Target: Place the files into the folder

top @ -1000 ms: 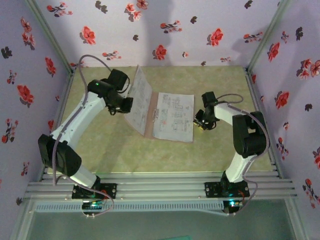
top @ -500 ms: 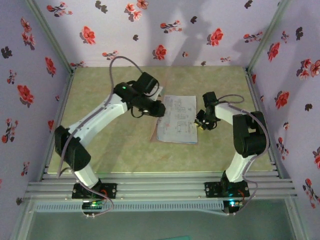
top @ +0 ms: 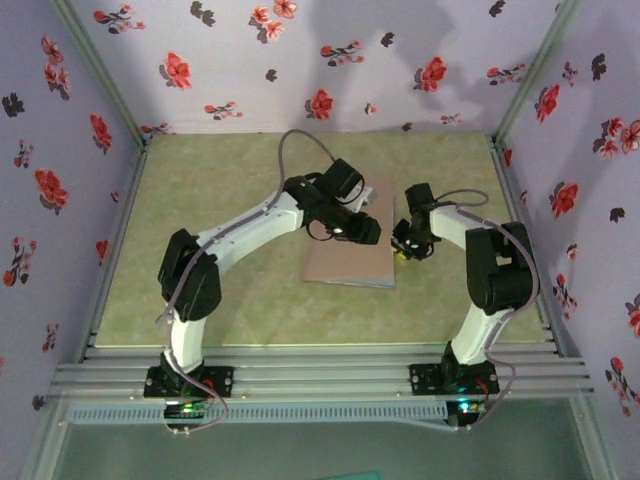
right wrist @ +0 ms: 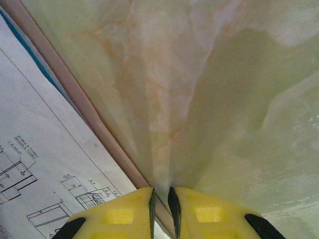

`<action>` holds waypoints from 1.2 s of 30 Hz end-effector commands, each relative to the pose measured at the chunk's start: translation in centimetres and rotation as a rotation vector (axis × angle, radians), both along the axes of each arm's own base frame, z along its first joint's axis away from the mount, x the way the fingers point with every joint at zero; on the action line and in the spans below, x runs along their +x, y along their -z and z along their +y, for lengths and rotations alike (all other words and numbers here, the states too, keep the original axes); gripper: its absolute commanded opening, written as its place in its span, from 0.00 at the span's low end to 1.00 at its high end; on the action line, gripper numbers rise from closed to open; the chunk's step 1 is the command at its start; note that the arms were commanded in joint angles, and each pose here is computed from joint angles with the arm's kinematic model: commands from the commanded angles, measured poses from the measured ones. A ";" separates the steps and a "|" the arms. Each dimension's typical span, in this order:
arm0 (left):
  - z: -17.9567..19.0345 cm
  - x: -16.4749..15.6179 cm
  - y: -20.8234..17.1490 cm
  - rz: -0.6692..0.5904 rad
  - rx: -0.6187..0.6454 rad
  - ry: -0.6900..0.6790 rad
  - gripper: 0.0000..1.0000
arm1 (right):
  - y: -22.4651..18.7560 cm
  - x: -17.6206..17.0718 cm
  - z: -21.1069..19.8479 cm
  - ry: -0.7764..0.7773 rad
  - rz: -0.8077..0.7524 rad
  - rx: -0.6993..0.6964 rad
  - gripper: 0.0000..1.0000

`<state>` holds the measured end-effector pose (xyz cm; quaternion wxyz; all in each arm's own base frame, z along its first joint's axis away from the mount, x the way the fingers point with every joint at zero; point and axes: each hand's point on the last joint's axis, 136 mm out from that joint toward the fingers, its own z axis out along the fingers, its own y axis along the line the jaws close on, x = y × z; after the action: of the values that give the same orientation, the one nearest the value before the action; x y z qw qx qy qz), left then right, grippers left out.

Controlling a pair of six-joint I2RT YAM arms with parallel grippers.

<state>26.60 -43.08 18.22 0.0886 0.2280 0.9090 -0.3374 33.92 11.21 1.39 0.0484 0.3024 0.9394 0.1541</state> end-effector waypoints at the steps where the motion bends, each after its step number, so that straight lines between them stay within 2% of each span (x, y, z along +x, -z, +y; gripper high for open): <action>1: -1.7 0.3 -0.6 0.013 -0.072 0.012 0.44 | 2.3 -1.5 1.0 -0.013 0.081 0.020 0.18; 9: -1.5 1.1 -0.4 0.029 -0.102 -0.040 0.44 | 0.6 -1.2 -0.3 -0.008 0.057 -0.047 0.18; 14: 1.4 3.8 -2.1 0.014 -0.155 -0.185 0.48 | -2.3 -0.6 -2.3 -0.014 0.019 -0.169 0.22; 16: 3.6 5.1 -3.0 0.002 -0.173 -0.266 0.50 | -4.4 -0.3 -3.8 0.008 -0.037 -0.244 0.36; 19: 7.5 6.4 -4.0 -0.021 -0.192 -0.377 0.62 | -8.2 0.3 -5.7 0.036 -0.156 -0.335 0.57; 20: 9.1 6.6 -4.4 -0.031 -0.191 -0.411 0.73 | -9.5 0.5 -6.1 0.040 -0.199 -0.359 0.64; 21: 10.6 6.9 -4.8 -0.044 -0.192 -0.443 0.96 | -10.6 0.6 -6.6 0.042 -0.235 -0.382 0.83; 22: 12.0 7.0 -5.0 -0.049 -0.187 -0.472 0.99 | -11.5 0.7 -7.0 0.043 -0.260 -0.398 0.99; 25: 16.8 7.4 -5.5 -0.076 -0.176 -0.578 1.00 | -14.0 0.6 -8.0 0.047 -0.330 -0.450 0.99; 31: 25.8 7.5 -5.0 -0.111 -0.142 -0.774 0.99 | -17.4 0.8 -8.4 0.020 -0.502 -0.466 0.99; 33: 28.4 7.1 -4.5 -0.156 -0.084 -0.821 0.99 | -18.7 0.7 -8.7 0.012 -0.555 -0.489 0.99; 36: 32.3 6.2 -3.7 -0.255 0.081 -0.882 0.99 | -19.7 0.5 -10.4 0.043 -0.590 -0.578 0.99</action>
<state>33.86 -13.93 22.67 0.2998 -0.1449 0.8991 -0.2840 34.23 2.77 19.90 0.3619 0.2455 0.8992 0.0139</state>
